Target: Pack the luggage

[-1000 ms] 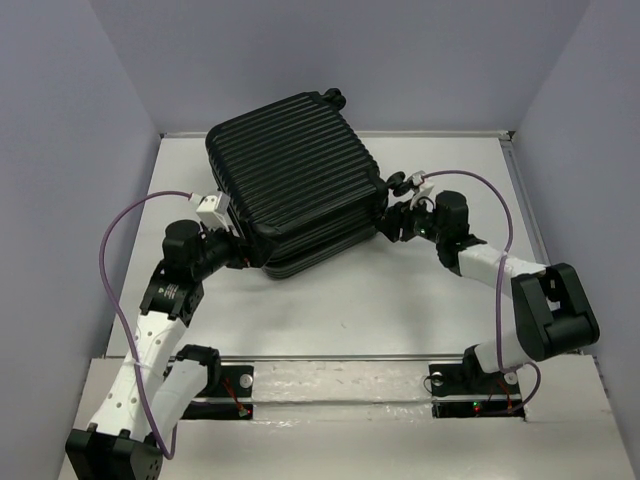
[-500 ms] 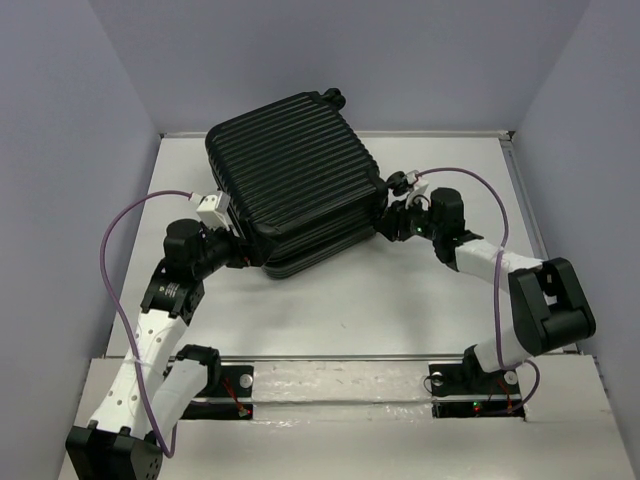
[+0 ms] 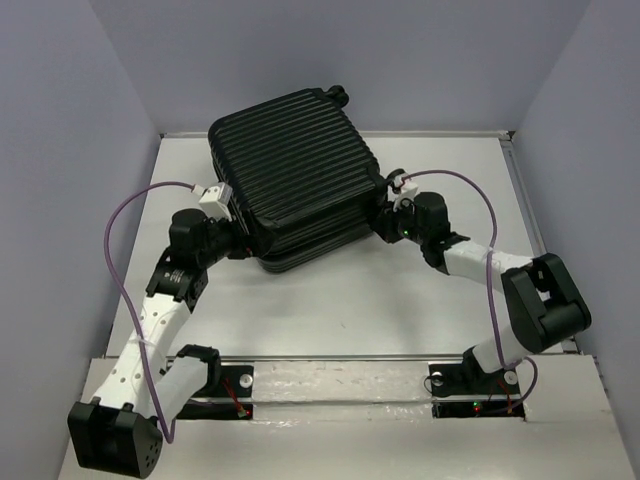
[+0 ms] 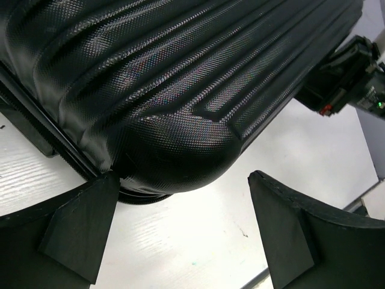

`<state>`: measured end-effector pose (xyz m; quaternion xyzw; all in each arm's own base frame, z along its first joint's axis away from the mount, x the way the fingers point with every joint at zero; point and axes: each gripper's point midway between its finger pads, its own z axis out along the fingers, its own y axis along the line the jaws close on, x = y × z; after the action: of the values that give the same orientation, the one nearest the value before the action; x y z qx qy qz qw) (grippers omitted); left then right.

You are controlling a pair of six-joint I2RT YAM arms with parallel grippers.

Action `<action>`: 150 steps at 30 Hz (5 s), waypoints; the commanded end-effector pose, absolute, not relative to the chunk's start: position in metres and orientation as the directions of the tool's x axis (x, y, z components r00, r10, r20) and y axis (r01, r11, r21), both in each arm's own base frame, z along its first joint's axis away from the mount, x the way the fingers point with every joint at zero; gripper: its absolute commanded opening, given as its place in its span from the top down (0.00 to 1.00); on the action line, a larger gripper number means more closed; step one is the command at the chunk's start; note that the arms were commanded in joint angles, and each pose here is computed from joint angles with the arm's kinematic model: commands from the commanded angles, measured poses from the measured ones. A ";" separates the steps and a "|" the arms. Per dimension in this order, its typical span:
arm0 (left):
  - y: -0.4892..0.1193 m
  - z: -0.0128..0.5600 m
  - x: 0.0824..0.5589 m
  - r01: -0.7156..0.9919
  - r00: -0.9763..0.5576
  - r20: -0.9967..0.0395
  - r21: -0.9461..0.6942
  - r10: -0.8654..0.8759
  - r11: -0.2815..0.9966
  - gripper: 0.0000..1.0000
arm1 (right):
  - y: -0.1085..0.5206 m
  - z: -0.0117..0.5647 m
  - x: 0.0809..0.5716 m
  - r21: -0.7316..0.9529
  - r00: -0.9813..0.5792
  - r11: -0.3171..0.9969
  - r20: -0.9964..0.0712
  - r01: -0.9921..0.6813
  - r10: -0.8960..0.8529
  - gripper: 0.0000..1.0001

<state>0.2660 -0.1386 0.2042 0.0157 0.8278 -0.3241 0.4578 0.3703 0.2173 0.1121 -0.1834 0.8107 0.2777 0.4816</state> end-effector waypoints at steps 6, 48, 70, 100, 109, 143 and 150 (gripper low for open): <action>-0.188 0.252 0.266 0.472 -0.528 -0.794 -0.570 -0.302 0.672 0.02 | 0.345 0.114 0.275 0.402 -0.516 0.600 -0.856 -0.692 -0.021 0.93; -0.130 0.448 0.330 0.112 0.002 -0.874 -0.484 -0.487 0.868 0.01 | 0.317 0.112 0.126 0.502 -0.561 0.599 -0.821 -0.623 0.105 0.69; -0.085 0.335 0.608 0.079 -0.397 -0.706 -0.663 -0.586 0.745 0.01 | 0.170 0.140 0.274 0.459 -0.478 0.885 -0.796 -0.074 0.372 0.93; -0.152 0.142 0.637 0.162 -0.651 -0.517 -0.810 -0.555 0.564 0.01 | 0.186 0.153 0.465 0.666 -0.504 0.691 -0.716 -0.282 0.484 0.93; -0.109 0.151 0.548 -0.032 -0.483 -0.523 -0.791 -0.703 0.611 0.02 | 0.250 0.166 0.470 0.665 -0.616 0.633 -0.704 -0.396 0.355 0.92; -0.213 0.241 0.270 0.348 -0.518 -0.739 -0.642 -0.431 0.683 0.01 | 0.243 0.157 0.290 0.432 -0.457 0.558 -0.883 -0.708 0.103 0.47; -0.227 0.220 0.267 0.380 -0.553 -0.747 -0.620 -0.369 0.686 0.01 | 0.259 0.157 0.323 0.328 -0.355 0.623 -0.931 -0.710 0.086 0.43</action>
<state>0.2649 -0.2159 0.2017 -0.0336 0.8105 -0.3779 0.4463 0.2845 0.2526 0.1132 -0.1933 0.7878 0.4013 0.4255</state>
